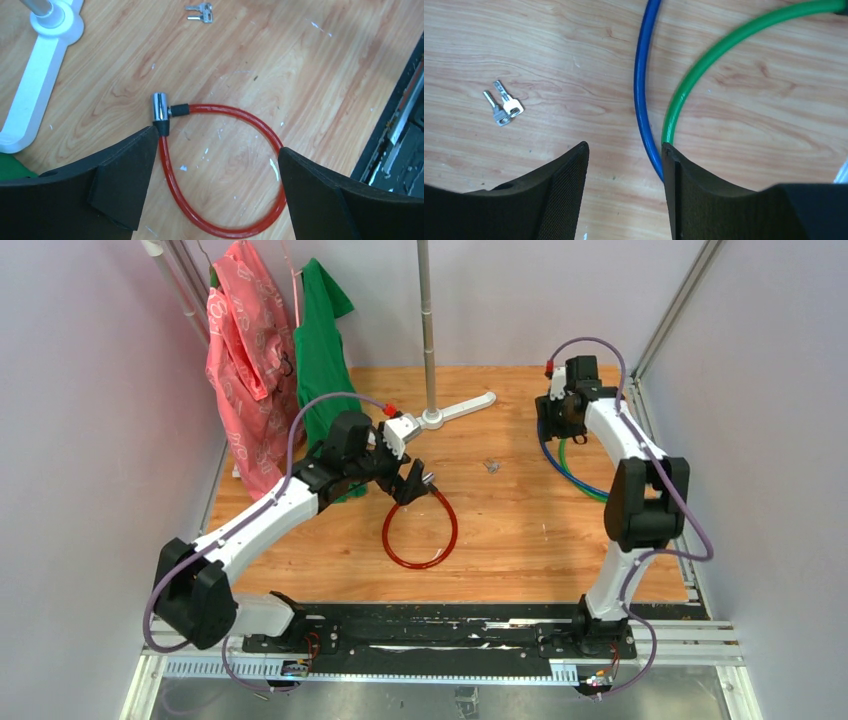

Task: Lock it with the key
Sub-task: Place the lock at the center of the board, then pick up the lock from the center of the board.

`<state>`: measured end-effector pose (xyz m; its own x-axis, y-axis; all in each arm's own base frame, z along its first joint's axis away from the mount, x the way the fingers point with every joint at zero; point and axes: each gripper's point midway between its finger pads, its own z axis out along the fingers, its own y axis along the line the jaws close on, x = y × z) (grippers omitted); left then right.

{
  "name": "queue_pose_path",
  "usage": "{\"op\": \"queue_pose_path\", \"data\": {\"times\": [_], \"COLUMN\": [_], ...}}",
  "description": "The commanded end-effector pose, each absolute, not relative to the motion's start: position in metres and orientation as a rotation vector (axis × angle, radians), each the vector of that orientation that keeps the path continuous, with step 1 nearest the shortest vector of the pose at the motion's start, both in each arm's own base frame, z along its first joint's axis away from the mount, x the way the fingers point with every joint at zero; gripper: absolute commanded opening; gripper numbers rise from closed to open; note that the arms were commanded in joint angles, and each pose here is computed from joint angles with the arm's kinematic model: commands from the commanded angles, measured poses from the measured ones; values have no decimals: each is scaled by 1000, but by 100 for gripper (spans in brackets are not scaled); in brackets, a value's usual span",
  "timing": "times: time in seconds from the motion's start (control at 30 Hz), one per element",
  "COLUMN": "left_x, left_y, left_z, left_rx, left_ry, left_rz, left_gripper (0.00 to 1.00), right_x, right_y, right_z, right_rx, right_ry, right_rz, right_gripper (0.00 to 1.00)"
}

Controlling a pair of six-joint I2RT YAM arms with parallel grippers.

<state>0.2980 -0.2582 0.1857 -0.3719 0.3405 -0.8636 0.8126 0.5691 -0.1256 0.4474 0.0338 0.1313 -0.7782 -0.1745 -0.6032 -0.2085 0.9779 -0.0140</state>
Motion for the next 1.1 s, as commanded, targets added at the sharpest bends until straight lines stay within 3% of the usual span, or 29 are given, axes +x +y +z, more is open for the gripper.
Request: {"op": "queue_pose_path", "data": {"times": [0.0, 0.3, 0.83, 0.9, 1.0, 1.07], "left_x": [262, 255, 260, 261, 260, 260], "left_y": [-247, -245, -248, -248, -247, -248], "left_z": [163, 159, 152, 153, 153, 153], "left_rx": [1012, 903, 838, 836, 833, 822], "left_ry": [1991, 1963, 1975, 1972, 1974, 1975], "left_rz": [-753, -793, -809, -807, -806, -813], "left_gripper": [100, 100, 100, 100, 100, 100], "right_x": [434, 445, 412, 405, 400, 403], "right_y": [29, -2, 14, 16, 16, 16], "right_z": [92, 52, 5, 1, 2, 11], "right_rx": [-457, -572, -630, -635, -640, -635], "right_ry": [2690, 2856, 3002, 3032, 3034, 3002], "right_rz": [94, -71, 145, 167, 174, 157], "right_gripper": [56, 54, 46, 37, 10, 0]}}
